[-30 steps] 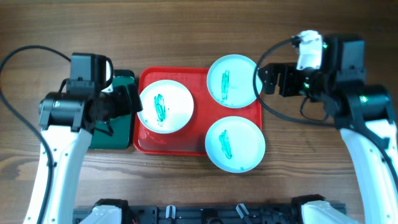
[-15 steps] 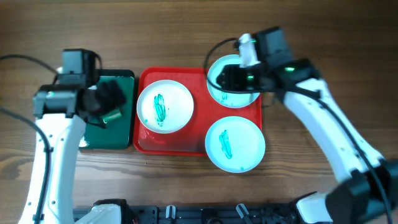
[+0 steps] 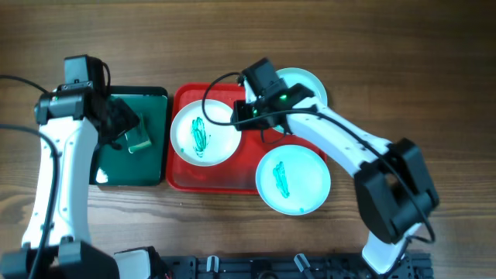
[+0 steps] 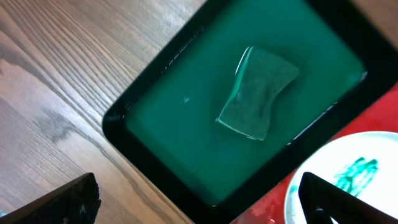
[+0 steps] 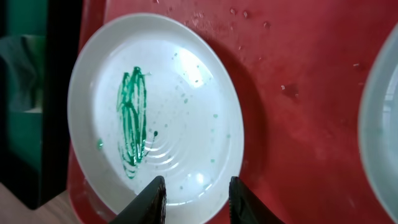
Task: Clean dirty plates on tray and stack at the side
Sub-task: 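Reach left gripper to the green sponge, right gripper to the left plate rim, then grasp the green sponge with the left gripper and the plate rim with the right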
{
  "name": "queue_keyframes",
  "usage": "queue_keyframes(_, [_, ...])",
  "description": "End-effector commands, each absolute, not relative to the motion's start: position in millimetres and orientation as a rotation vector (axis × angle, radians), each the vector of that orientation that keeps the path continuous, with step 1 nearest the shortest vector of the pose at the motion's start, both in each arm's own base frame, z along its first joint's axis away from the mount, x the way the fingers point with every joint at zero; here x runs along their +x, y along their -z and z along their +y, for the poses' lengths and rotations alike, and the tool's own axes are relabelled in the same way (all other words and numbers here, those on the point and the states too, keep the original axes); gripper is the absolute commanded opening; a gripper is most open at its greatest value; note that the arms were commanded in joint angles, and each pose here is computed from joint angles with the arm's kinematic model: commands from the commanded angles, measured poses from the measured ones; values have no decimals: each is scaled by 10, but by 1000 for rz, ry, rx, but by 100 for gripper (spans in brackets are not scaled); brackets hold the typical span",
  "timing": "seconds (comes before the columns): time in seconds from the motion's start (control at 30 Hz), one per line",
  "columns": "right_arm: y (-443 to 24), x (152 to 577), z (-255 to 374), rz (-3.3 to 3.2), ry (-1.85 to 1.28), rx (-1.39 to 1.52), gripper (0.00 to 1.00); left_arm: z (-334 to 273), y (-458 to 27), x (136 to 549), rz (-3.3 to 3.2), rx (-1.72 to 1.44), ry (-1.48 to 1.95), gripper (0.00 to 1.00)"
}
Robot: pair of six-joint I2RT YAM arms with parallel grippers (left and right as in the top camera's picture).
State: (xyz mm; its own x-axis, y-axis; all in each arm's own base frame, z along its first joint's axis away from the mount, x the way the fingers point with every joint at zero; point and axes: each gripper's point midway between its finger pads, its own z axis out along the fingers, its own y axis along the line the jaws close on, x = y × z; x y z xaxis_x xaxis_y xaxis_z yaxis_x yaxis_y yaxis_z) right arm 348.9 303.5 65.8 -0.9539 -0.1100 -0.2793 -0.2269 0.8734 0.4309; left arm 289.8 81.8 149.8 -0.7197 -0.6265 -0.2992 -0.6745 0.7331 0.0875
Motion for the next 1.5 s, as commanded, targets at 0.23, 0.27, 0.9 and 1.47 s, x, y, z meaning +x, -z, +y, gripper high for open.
queue_keyframes(0.23, [-142, 3571, 2958, 2858, -501, -236, 30, 844, -1288, 2985, 2759, -1011, -310, 96])
queue_keyframes(0.27, [-116, 3573, 2957, 2859, -492, -237, 29, 842, -1286, 2991, 2758, -1011, -307, 96])
queue_keyframes(0.9, [53, 3472, 3081, 2880, -472, -250, 4, 635, -954, 3246, 2815, -1020, -108, 79])
queue_keyframes(1.47, [54, 3504, 3059, 2869, -447, -244, 4, 565, -367, 3609, 2859, -978, -10, 58])
